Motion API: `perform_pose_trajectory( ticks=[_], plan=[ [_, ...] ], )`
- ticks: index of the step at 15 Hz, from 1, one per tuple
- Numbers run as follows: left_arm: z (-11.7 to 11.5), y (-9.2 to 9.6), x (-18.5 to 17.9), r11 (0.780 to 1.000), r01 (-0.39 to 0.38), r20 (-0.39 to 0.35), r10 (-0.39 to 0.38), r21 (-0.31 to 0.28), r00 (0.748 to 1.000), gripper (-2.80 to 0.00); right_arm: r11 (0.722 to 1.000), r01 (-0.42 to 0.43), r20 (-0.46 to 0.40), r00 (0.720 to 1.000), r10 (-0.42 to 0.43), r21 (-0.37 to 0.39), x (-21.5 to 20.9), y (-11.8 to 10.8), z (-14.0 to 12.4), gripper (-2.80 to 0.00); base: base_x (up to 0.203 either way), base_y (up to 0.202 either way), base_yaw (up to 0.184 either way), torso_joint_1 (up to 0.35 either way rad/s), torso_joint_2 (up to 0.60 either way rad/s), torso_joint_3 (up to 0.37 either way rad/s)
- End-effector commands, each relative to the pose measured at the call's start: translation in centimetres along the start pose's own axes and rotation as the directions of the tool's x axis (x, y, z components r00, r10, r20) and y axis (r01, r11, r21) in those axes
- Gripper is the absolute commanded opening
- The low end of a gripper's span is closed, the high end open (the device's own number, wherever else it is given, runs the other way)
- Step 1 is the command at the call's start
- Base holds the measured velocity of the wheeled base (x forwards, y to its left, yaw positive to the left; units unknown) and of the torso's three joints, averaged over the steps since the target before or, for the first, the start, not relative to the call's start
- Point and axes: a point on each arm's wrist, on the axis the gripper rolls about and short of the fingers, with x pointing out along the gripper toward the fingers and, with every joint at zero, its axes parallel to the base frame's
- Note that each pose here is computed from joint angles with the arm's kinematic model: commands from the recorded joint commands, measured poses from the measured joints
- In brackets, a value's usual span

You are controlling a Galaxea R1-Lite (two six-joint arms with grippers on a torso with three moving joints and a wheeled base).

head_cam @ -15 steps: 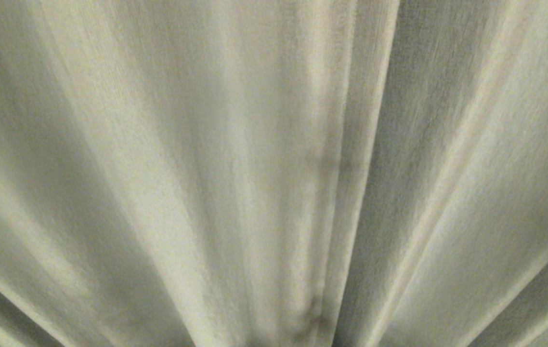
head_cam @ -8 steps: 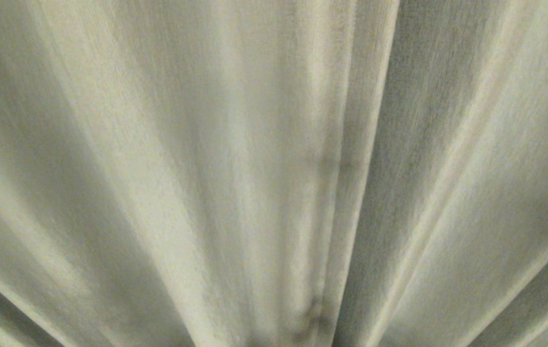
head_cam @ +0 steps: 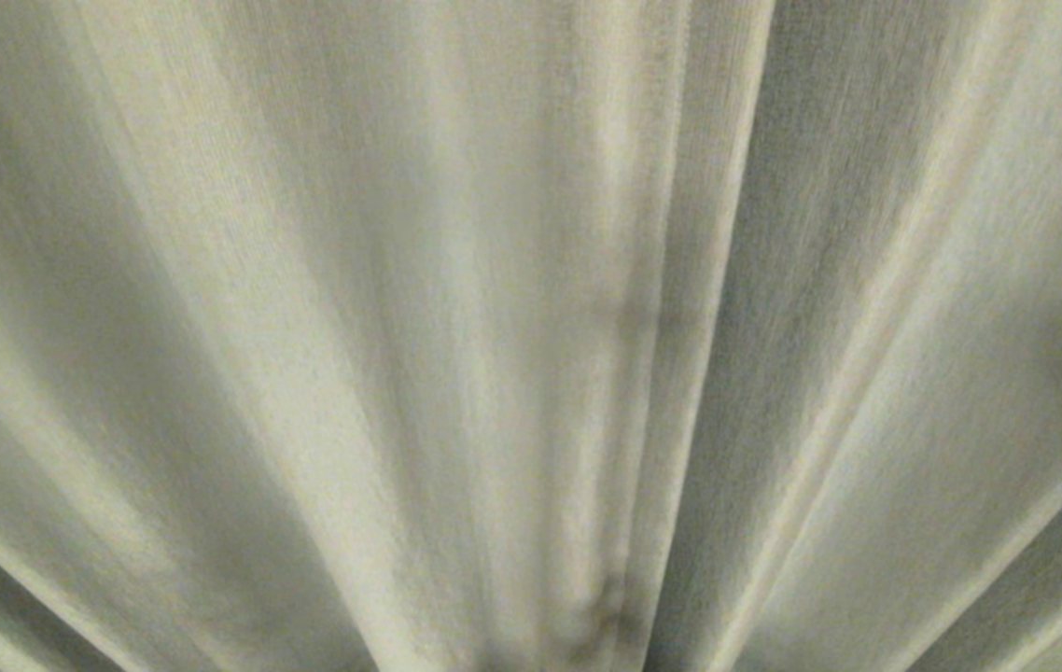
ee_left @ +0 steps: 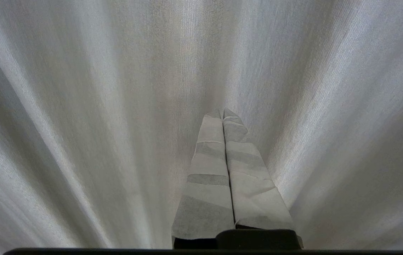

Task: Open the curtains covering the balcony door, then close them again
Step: Pull the outer curtains open on both sides

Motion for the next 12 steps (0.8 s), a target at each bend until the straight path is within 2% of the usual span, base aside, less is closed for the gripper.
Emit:
perform_pose_trajectory(
  ticks=[1, 6, 11, 12],
  plan=[
    [0.0, 0.0, 0.0, 1.0, -0.001, 0.001, 0.001, -0.001, 1.0, -2.8, 1.0, -0.007, -0.056, 0.998, 0.007, 0.004, 3.0, -0.1, -0.5, 0.0, 0.0, 0.0, 0.0, 0.0, 0.0, 0.0],
    [0.0, 0.0, 0.0, 1.0, -0.001, 0.001, 0.001, -0.001, 1.0, -2.8, 1.0, -0.005, -0.03, 1.0, 0.005, 0.022, 7.2, -0.3, -0.2, 0.0, 0.0, 0.0, 0.0, 0.0, 0.0, 0.0],
    [0.0, 0.0, 0.0, 1.0, -0.001, 0.001, 0.001, -0.001, 1.0, -2.8, 1.0, -0.005, -0.005, 1.0, 0.005, 0.021, 8.6, -0.4, -0.3, 0.0, 0.0, 0.0, 0.0, 0.0, 0.0, 0.0],
    [0.0, 0.0, 0.0, 1.0, -0.001, 0.001, 0.001, -0.001, 1.0, -2.8, 1.0, -0.009, 0.002, 1.0, 0.009, 0.021, 8.7, -0.3, -0.3, -2.8, 0.0, 0.0, 0.0, 0.0, 0.0, 0.0]
  ],
)
